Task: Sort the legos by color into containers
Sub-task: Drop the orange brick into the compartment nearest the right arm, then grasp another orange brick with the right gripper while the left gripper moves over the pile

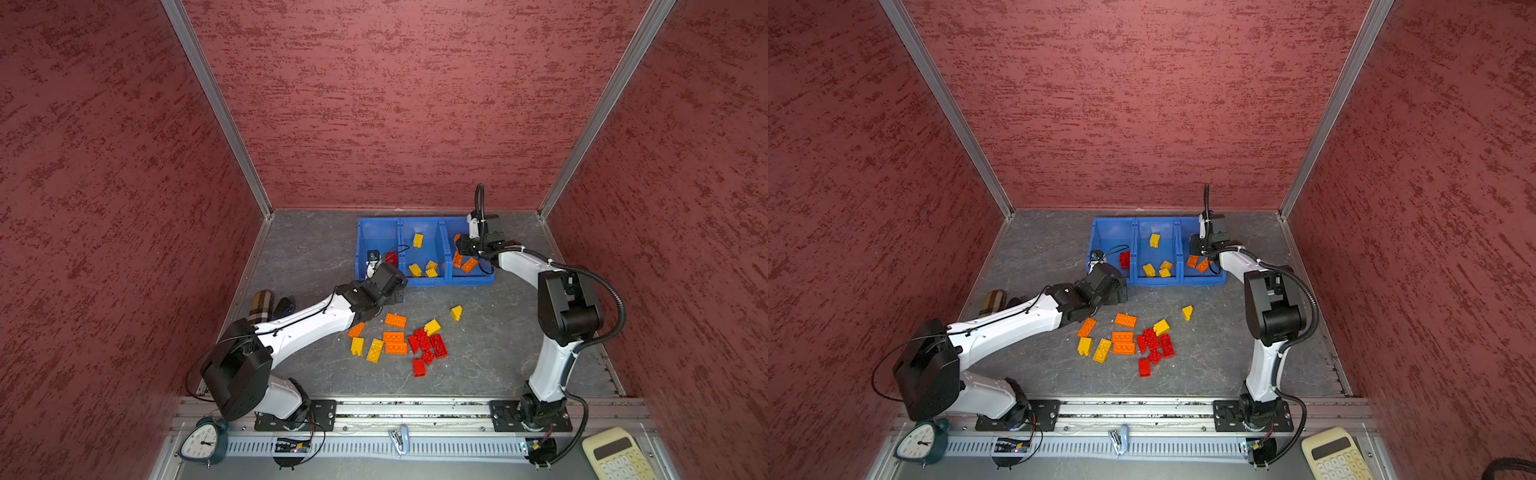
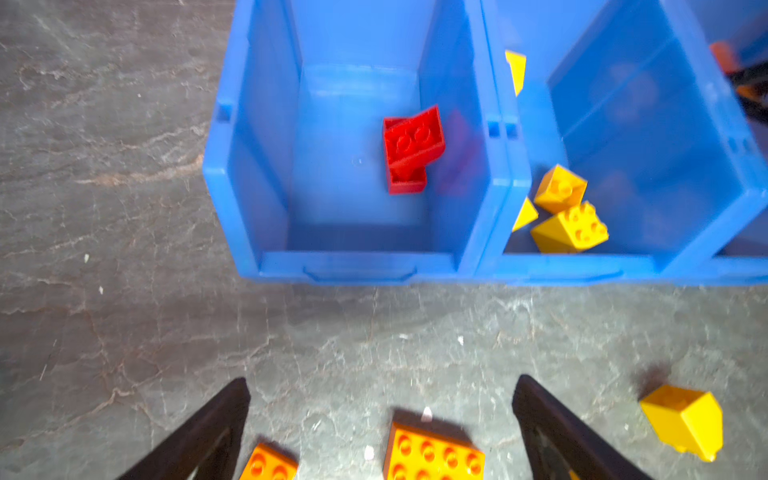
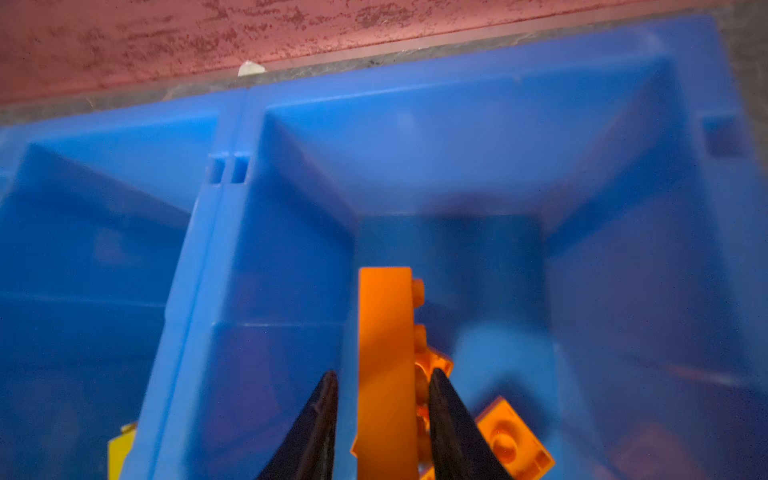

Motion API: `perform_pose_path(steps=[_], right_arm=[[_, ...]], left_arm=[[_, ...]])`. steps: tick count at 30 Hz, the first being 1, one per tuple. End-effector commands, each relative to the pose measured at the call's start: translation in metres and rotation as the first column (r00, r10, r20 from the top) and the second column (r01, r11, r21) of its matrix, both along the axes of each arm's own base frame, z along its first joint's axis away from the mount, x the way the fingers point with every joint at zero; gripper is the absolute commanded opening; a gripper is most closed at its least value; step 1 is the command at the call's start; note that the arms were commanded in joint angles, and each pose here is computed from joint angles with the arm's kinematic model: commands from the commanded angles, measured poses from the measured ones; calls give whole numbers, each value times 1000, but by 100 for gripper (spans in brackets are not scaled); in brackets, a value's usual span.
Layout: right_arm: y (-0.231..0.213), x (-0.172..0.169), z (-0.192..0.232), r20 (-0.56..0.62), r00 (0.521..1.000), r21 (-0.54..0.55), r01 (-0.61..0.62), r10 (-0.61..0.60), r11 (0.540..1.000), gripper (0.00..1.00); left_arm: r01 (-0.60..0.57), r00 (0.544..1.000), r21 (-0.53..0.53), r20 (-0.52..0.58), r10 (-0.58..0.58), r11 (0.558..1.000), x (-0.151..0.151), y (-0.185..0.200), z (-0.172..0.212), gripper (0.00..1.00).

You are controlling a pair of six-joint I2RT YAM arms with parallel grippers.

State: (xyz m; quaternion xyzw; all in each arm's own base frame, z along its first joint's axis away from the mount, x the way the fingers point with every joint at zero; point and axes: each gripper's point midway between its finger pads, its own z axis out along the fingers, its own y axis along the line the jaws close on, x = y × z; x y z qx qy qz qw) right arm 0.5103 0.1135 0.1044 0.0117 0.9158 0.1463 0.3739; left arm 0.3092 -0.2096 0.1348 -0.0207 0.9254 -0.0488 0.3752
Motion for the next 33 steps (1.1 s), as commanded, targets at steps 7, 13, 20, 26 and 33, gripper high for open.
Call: perform_pose_path(steps=[7, 13, 20, 26, 33], right_arm=[[3, -17, 36, 27, 1000, -24, -4, 5, 1000, 61], [16, -50, 66, 120, 993, -71, 16, -7, 997, 71], [108, -122, 71, 209, 921, -11, -332, 327, 943, 73], [187, -207, 20, 128, 685, -204, -690, 717, 695, 73], [230, -240, -32, -47, 502, -255, -842, 863, 476, 73]], left_arm=[[93, 994, 27, -66, -91, 995, -24, -2, -23, 99], [-18, 999, 42, -37, 20, 999, -20, 13, -23, 99], [-126, 992, -31, 20, 126, 992, -14, 22, -14, 99], [-281, 959, -6, 23, 281, 960, -20, 60, -17, 99], [-437, 899, -94, -56, 433, 895, -36, 102, -37, 99]])
